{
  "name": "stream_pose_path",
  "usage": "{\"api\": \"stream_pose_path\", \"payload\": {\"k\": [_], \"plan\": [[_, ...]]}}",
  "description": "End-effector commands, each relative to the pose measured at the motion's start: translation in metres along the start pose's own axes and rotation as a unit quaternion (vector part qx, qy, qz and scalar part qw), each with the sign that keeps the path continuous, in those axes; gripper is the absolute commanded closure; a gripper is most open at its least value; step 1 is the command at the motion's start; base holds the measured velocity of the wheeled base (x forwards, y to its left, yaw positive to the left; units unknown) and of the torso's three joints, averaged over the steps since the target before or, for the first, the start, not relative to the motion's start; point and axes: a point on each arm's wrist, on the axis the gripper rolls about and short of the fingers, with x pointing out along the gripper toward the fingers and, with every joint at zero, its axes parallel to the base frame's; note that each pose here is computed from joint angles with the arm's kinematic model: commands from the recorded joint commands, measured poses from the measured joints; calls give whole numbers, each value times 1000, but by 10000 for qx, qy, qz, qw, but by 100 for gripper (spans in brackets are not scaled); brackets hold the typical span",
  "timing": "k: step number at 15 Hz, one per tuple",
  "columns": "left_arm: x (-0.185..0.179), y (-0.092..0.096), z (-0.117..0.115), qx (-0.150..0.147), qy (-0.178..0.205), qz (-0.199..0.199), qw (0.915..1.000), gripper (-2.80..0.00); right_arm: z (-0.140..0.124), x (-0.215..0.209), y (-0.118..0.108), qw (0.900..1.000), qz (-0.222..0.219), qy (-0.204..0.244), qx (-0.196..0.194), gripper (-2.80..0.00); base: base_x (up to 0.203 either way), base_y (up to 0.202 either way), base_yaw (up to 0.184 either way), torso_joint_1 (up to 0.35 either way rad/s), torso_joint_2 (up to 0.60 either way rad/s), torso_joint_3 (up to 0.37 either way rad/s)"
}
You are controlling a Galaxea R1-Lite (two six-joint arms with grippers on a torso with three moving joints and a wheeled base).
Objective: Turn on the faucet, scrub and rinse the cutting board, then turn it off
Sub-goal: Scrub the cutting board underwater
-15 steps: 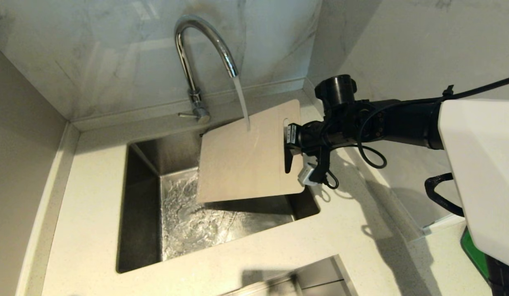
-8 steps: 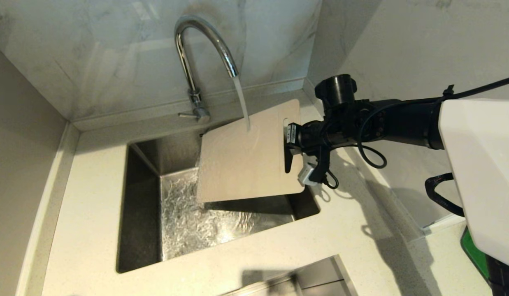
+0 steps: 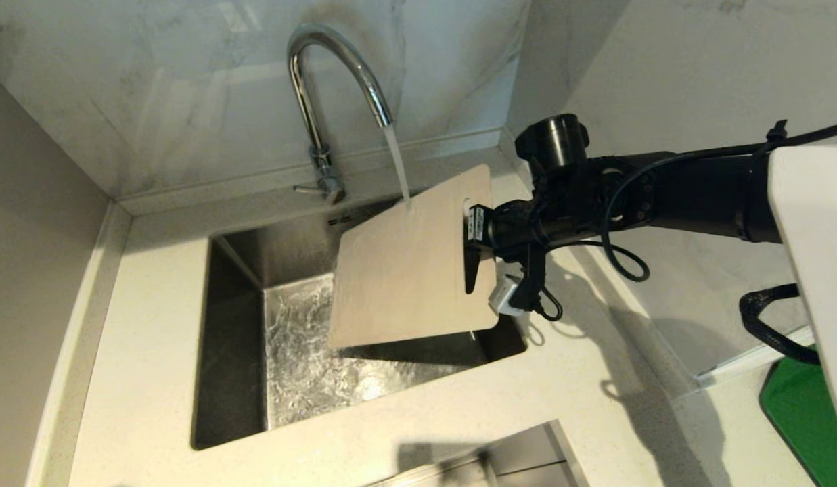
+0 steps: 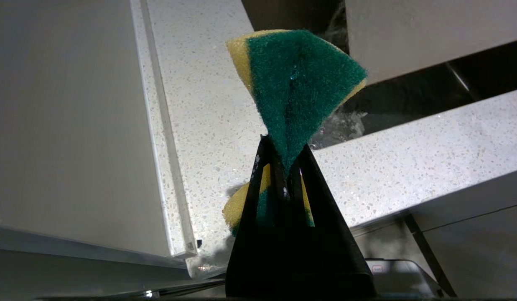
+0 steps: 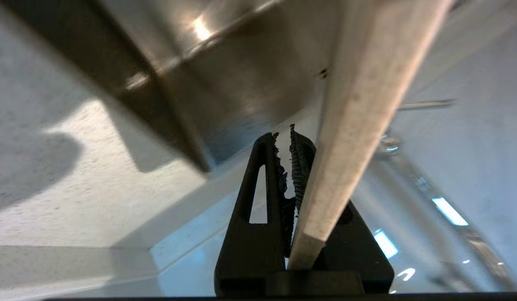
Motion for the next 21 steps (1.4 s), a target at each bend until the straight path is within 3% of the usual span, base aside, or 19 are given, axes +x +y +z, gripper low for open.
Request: {"api": "stream_pose_path", "payload": {"k": [1, 8, 15, 19, 21], "plan": [[0, 0, 0, -2, 10, 3, 10000, 0, 6, -30, -23, 9996, -199, 16, -206, 0, 0, 0, 0, 0, 0, 0], [0, 0, 0, -2, 10, 3, 10000, 0, 20, -53, -64, 9974, -589, 12, -412, 0, 0, 0, 0, 0, 0, 0], [0, 0, 2, 109, -38, 45, 9999, 0, 28, -56, -72, 9973, -607, -50, -414, 0, 0, 0, 0, 0, 0, 0], [-16, 0, 59, 732, -367, 199, 9964, 0, 27, -58, -73, 9969, -656, 22, -429, 0, 0, 0, 0, 0, 0, 0], [-4, 0, 95, 818, -32, 186, 9965, 0, 28, -57, -75, 9967, -674, 29, -442, 0, 0, 0, 0, 0, 0, 0]]}}
